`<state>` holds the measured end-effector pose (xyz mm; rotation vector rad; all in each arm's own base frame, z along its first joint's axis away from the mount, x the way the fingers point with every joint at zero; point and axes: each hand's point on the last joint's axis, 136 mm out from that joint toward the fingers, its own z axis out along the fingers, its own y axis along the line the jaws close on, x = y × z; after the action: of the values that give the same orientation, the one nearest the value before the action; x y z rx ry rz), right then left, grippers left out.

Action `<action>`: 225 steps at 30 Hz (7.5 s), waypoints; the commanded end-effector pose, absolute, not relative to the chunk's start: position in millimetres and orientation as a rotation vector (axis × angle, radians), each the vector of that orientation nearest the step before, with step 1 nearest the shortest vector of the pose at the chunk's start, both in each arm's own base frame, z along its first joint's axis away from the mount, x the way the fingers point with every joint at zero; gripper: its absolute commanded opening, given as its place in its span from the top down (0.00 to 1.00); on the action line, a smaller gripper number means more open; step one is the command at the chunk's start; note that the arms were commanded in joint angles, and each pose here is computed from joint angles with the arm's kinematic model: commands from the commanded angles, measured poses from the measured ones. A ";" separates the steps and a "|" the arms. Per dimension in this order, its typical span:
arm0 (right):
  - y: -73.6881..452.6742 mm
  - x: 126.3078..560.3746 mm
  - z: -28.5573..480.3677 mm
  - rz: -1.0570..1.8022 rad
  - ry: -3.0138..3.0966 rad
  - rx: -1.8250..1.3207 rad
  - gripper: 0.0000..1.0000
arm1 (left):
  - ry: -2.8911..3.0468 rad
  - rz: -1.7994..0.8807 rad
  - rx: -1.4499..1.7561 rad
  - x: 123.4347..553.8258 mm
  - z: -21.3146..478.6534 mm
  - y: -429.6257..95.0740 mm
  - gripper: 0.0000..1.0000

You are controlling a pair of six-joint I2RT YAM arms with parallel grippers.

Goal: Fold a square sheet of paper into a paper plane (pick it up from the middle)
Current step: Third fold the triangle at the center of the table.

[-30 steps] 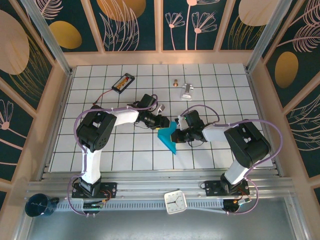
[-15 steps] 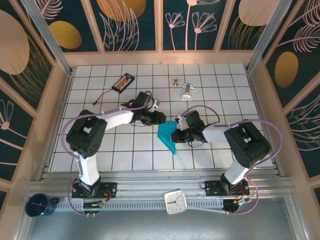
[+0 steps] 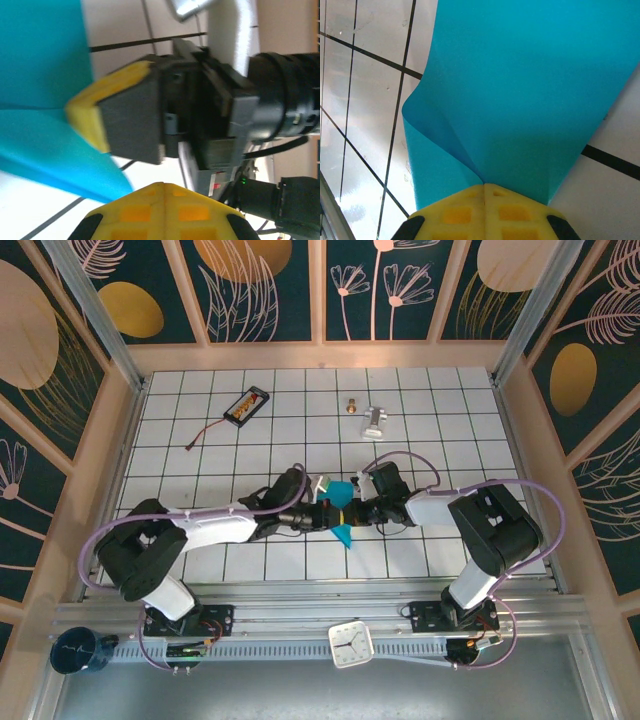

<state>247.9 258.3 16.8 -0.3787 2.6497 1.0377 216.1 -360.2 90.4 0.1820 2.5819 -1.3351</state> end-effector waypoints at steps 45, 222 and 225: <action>233.1 229.3 -18.5 0.887 2.812 -0.321 0.99 | 2.573 -1.428 0.240 197.9 45.1 -385.2 0.99; 229.6 227.9 -31.0 0.812 2.871 -0.327 1.00 | 2.758 -1.031 0.160 267.7 0.5 -305.7 0.96; 230.6 229.0 -29.7 0.814 2.868 -0.332 1.00 | 2.776 -1.008 0.157 265.9 -4.0 -302.5 0.97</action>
<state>251.1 260.9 15.4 -0.3775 2.6694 1.0303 266.4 -314.0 13.7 0.1662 2.7144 -1.0989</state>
